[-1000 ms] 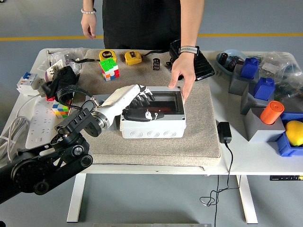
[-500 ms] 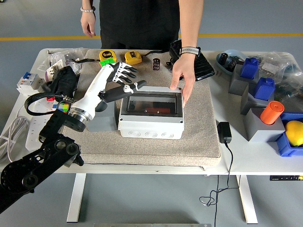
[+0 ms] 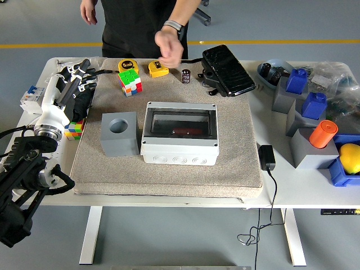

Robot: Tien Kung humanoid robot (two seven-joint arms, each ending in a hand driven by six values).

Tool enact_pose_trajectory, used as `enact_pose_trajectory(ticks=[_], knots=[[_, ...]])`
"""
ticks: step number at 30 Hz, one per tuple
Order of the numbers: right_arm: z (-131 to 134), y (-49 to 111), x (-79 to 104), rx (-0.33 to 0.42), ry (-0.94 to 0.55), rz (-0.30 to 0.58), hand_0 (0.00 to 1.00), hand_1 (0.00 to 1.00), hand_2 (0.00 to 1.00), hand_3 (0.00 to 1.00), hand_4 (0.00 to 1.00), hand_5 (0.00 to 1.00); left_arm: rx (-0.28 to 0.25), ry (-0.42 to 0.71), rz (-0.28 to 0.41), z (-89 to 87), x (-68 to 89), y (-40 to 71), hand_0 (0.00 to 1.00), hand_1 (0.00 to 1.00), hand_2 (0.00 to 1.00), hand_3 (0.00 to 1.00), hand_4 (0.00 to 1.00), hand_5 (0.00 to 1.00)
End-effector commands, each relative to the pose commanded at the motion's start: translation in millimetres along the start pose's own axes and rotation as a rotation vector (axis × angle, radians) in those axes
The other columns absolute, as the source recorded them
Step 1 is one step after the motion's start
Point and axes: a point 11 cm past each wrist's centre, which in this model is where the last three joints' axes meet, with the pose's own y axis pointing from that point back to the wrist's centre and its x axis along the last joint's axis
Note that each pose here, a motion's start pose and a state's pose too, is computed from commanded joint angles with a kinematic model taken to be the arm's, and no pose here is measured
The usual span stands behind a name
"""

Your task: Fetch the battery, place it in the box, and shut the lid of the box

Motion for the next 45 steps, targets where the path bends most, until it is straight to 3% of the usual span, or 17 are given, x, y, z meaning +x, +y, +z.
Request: enact_pose_trajectory(ticks=[11, 31, 45], knots=[[-1, -0.1, -2.8, 0.001, -0.003, -0.005, 0.603, 0.626, 0.641, 0.559, 0.955, 0.511, -0.004, -0.004, 0.006, 1.8, 3.6, 0.1, 0.52, 0.588, 0.605, 0.603, 0.996, 0.559], [-6, -0.7, -4.3, -0.013, 0.013, -0.021, 0.606, 0.627, 0.644, 0.564, 0.958, 0.513, -0.039, 0.016, 0.07, 17.6, 30.1, -0.8, 0.515, 0.58, 0.599, 0.601, 0.974, 0.53], [-3, -0.7, -7.0, -0.04, 0.033, -0.042, 0.603, 0.627, 0.649, 0.567, 0.962, 0.515, -0.042, 0.017, 0.069, 20.2, 30.1, -1.3, 0.502, 0.573, 0.599, 0.601, 0.972, 0.53]])
